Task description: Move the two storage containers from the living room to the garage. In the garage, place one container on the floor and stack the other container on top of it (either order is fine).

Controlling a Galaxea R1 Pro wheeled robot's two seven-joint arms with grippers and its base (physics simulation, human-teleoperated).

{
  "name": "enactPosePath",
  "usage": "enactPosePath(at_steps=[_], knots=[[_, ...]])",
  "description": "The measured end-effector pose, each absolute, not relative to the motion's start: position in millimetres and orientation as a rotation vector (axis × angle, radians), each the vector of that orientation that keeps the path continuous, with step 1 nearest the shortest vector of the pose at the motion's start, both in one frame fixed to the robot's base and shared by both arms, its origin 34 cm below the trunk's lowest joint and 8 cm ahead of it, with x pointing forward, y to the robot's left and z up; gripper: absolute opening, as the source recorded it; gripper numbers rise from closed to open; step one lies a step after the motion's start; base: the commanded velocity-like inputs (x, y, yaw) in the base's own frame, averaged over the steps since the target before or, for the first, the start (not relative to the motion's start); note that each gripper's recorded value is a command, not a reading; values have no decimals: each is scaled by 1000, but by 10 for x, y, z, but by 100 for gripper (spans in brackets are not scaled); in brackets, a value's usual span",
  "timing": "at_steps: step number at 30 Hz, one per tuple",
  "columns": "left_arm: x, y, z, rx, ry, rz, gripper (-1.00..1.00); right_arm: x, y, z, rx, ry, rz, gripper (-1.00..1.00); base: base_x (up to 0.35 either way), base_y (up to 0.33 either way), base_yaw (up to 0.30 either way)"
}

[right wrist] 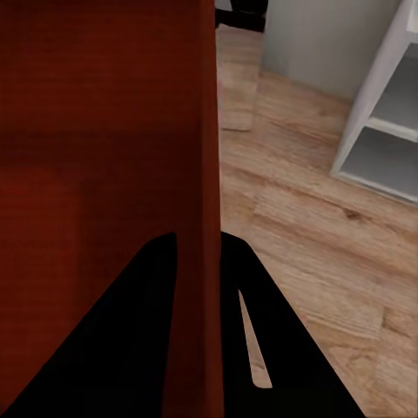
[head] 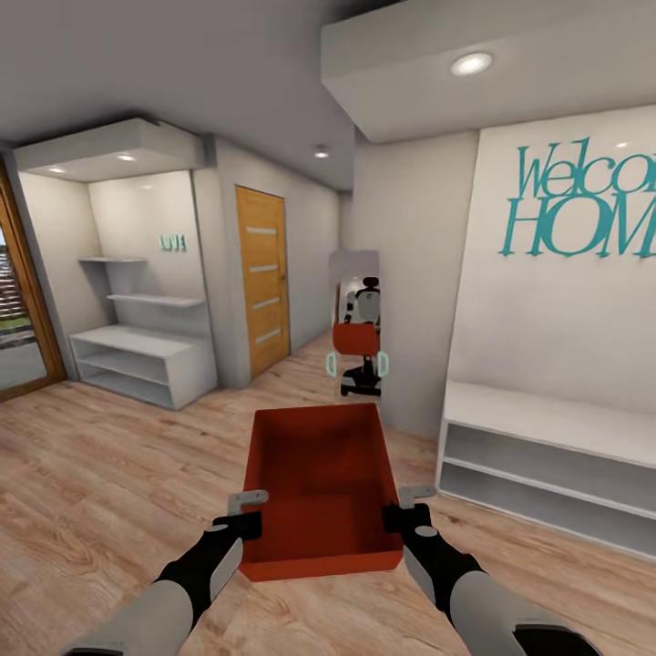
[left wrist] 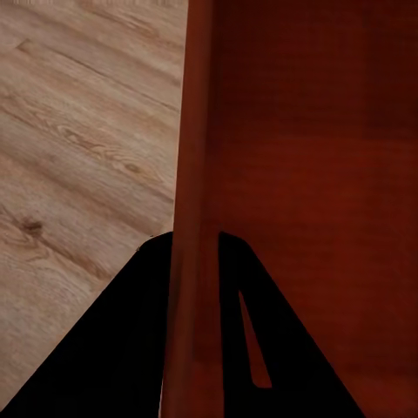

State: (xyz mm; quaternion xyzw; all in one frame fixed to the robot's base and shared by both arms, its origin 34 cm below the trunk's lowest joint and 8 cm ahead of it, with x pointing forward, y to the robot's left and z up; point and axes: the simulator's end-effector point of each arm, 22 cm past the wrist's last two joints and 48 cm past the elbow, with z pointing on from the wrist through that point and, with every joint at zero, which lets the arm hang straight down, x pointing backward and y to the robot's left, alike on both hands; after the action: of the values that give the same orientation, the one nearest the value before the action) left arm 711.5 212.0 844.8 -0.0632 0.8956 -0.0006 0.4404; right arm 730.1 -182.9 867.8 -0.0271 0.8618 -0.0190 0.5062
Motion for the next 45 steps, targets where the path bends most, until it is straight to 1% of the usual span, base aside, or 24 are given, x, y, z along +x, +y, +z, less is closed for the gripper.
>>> enactPosePath(at_steps=[16,45], knots=[[7119,2121,8453,-157,2222,-1,-100,7304,-1828,8683,-65,2077,-45,-100,322,0,16],[7117,2122,8452,-157,2224,-1,-100,7303,-1827,8680,-65,2079,-45,-100,321,0,263]])
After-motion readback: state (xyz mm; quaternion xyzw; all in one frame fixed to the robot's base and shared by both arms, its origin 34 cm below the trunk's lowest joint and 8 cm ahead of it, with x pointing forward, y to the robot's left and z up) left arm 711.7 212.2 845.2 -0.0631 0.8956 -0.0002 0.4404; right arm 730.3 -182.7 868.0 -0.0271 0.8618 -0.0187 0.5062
